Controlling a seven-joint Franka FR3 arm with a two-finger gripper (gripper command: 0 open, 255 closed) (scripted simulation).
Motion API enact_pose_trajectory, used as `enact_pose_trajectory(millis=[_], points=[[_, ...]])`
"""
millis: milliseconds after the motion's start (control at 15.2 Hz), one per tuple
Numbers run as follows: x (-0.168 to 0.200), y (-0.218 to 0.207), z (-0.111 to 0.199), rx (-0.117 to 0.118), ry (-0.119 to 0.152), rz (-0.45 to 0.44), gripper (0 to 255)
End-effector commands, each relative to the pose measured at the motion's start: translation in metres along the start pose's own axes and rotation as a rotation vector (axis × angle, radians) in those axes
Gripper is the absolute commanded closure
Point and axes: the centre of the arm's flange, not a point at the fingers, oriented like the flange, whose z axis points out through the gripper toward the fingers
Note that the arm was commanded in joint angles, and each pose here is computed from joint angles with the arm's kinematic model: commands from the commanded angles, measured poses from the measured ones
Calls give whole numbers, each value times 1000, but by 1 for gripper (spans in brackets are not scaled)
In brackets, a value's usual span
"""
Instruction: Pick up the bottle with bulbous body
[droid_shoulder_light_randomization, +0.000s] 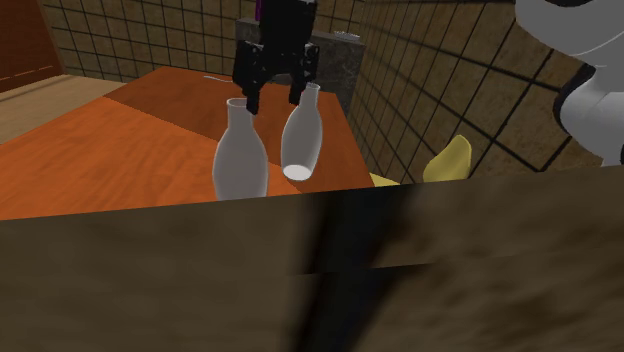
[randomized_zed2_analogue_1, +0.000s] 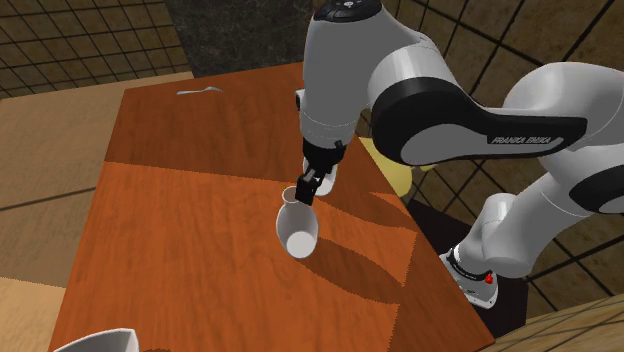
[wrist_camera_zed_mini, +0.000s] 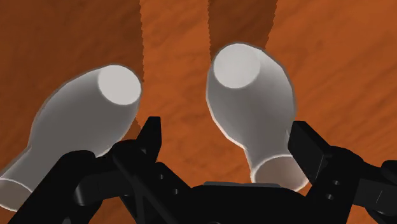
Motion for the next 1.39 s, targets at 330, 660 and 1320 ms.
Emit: enact_pose_trajectory(millis=[330, 660, 1320], points=[[19, -37, 6, 16, -10, -3, 0], [17, -37, 30, 16, -10, -3, 0], [17, -38, 30, 16, -10, -3, 255]])
